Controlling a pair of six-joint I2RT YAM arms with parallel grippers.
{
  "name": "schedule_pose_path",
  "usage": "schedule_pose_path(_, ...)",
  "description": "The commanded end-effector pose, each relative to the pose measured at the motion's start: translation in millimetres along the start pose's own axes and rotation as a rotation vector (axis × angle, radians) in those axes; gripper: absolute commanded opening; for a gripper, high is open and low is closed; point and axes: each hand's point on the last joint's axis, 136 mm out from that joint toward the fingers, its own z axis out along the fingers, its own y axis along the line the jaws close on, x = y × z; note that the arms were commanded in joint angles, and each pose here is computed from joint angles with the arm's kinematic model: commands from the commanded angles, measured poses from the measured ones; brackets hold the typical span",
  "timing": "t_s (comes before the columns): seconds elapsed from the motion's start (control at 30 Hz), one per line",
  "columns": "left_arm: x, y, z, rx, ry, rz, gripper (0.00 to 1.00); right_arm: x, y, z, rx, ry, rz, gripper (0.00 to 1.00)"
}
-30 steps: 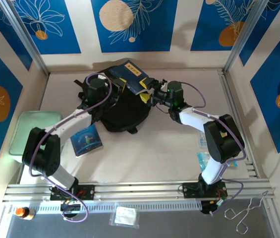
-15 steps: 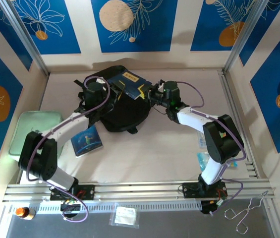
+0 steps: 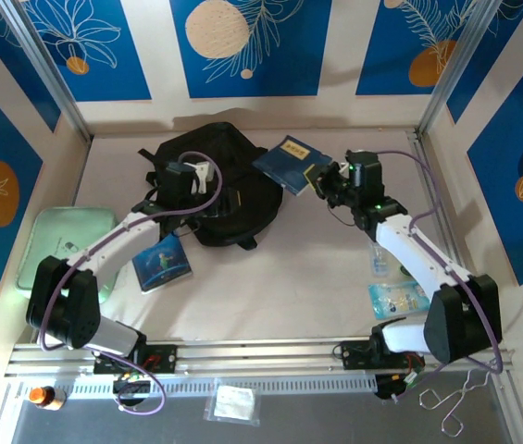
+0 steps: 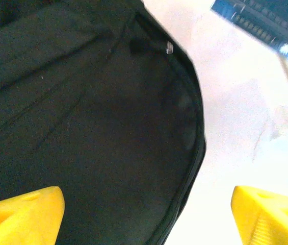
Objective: Pack the student bag
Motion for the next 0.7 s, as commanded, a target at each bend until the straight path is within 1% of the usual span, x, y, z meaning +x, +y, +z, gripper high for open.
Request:
schedule_pose_path(0.0, 22, -9, 4, -0.028, 0.121, 0.307, 0.85, 11, -28, -17, 0.096, 0.050, -0.045, 0.00)
schedule_pose_path(0.07, 29, -12, 12, -0.051, 0.173, 0.378, 0.85, 10, -34, -24, 0.101, 0.051, -0.043, 0.00)
schedule_pose_path(0.13, 33, -15, 20, -0.069, 0.214, 0.404, 0.85, 8, -40, -30, 0.105, 0.049, -0.038, 0.00)
schedule_pose_path(0.23, 39, -33, 33, -0.010, 0.266, 0.426, 0.80, 4, -46, -37, 0.102, 0.051, -0.029, 0.00)
schedule_pose_path(0.33, 39, -54, 46, 0.080, 0.296, 0.393, 0.74, -2, -52, -41, 0.101, 0.050, -0.025, 0.00)
schedule_pose_path(0.5, 19, -68, 72, 0.106, 0.284, 0.272, 0.60, -14, -60, -45, 0.099, 0.038, -0.025, 0.00)
schedule_pose_path(0.67, 13, -67, 101, 0.088, 0.319, 0.207, 0.49, -27, -67, -45, 0.103, 0.012, -0.031, 0.00)
